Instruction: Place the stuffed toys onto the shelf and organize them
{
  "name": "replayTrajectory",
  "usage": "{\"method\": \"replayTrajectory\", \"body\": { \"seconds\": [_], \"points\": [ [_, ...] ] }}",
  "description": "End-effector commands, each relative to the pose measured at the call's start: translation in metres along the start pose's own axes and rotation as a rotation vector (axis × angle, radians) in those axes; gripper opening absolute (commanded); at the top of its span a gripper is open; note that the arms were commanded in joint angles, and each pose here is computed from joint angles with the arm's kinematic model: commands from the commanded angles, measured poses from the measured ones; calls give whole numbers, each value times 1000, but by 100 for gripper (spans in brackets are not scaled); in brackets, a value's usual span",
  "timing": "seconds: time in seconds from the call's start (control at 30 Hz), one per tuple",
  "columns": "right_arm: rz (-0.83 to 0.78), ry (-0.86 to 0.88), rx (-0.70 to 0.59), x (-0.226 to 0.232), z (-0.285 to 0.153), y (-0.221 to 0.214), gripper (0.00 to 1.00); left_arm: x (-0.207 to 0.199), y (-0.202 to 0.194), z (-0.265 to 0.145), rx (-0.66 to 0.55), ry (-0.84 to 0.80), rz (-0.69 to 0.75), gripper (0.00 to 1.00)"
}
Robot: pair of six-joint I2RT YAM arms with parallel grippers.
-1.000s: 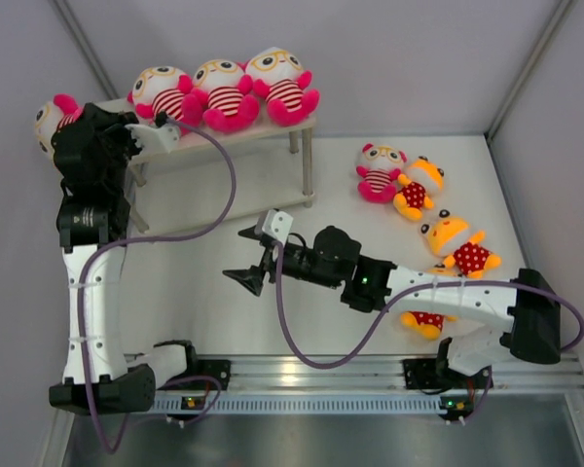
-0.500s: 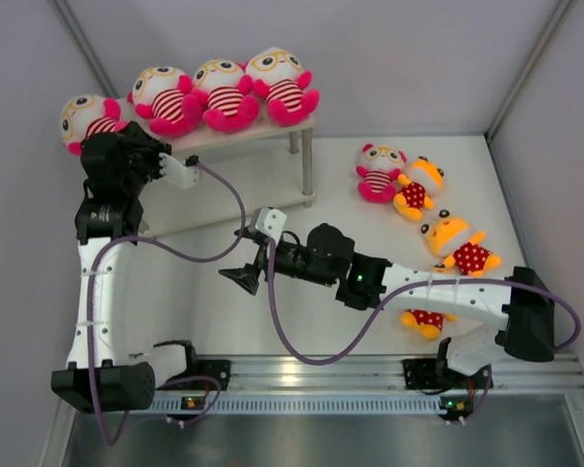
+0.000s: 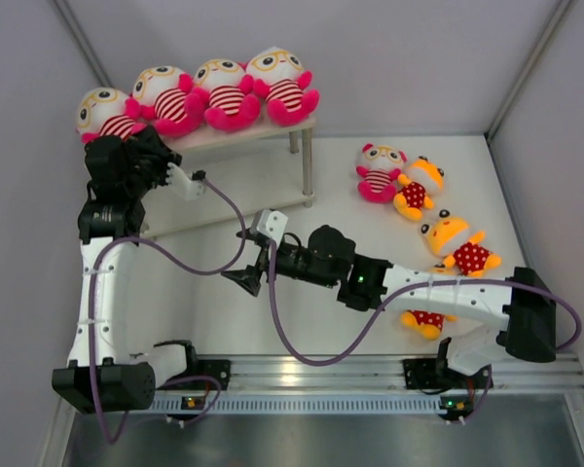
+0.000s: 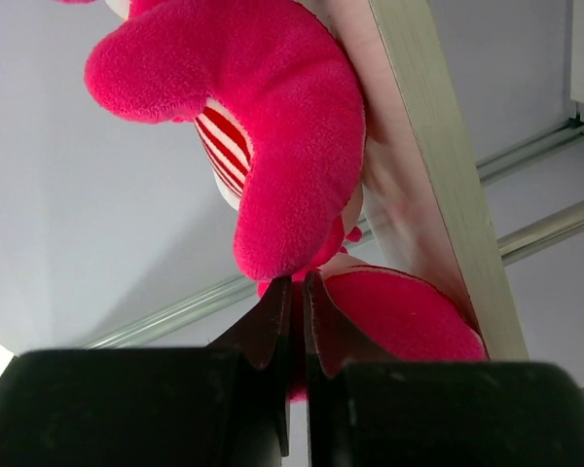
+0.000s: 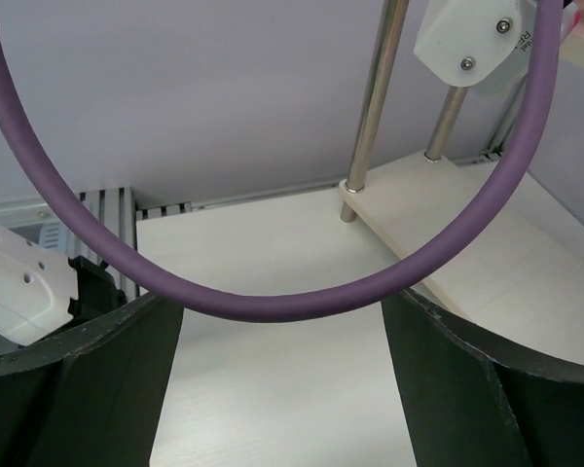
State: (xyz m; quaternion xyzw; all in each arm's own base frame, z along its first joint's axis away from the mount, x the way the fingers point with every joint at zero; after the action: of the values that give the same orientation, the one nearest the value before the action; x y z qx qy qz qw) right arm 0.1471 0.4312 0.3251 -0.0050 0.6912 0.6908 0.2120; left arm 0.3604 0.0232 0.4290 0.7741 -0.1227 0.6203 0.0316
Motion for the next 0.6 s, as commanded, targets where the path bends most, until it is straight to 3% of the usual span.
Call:
{"method": "replayTrajectory", "body": {
  "seconds": [0.0, 0.03, 0.13, 0.57],
  "points": [
    [4, -31, -76, -11, -7, 22, 83, 12, 11, -8, -54, 36, 103, 9],
    [6, -29, -76, -10, -7, 22, 83, 13, 11, -8, -56, 39, 93, 26],
    [2, -34, -75, -10, -10, 21, 83, 14, 10, -11, -45, 45, 56, 46],
    [11, -21, -75, -8, -9, 20, 84, 23, 15, -30, -56, 90, 30, 63]
  ]
}}
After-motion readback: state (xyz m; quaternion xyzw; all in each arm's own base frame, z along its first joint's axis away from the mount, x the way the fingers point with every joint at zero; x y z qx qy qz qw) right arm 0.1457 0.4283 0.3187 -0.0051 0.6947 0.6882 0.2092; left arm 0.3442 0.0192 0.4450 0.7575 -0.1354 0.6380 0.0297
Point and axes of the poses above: each gripper's point midway between its finger pads, its own z axis out along the fingers, its own x axis along the line the jaws close on, y = z × x, the point moved 3 cm from there along -z, back along the fingers, and after that the axes turned 13 degrees about -z, right-handed, at the moved point
